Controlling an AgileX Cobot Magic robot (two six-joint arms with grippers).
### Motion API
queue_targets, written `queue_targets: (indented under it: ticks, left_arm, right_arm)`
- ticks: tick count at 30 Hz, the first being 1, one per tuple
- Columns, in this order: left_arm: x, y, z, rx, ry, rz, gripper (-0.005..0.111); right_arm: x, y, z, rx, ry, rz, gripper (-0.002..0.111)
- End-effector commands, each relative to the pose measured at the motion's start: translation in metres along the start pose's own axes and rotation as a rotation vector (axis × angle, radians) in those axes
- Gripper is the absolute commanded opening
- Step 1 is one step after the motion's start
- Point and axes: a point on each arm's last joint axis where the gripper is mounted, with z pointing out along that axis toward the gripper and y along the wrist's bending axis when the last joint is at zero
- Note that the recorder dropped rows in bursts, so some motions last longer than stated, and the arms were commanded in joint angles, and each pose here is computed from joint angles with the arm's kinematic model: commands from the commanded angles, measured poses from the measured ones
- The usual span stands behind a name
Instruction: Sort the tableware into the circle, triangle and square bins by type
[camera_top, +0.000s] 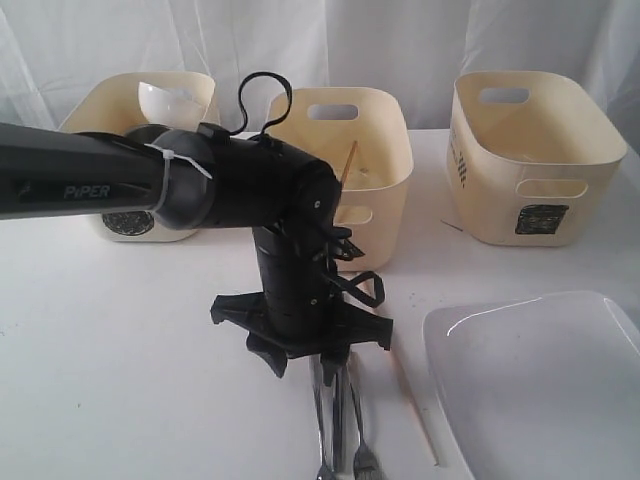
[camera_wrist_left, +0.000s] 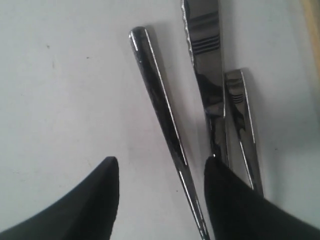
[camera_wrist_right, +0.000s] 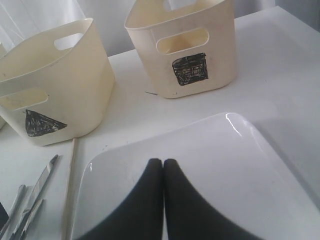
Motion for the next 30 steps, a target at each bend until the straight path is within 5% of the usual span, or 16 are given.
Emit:
queue_targets:
  ticks: [1,30]
  left_arm:
    - [0.003,-0.004,0.003,-0.005,0.021,-0.005,0.056]
    - [0.005,-0.004,0.015,-0.017,0.070,-0.015,0.056]
  right_arm:
    - [0.001,0.000,0.000,0.001,-0.003,-0.002,0.000]
    - [0.001,0.000,0.000,0.001,-0.003,-0.002,0.000]
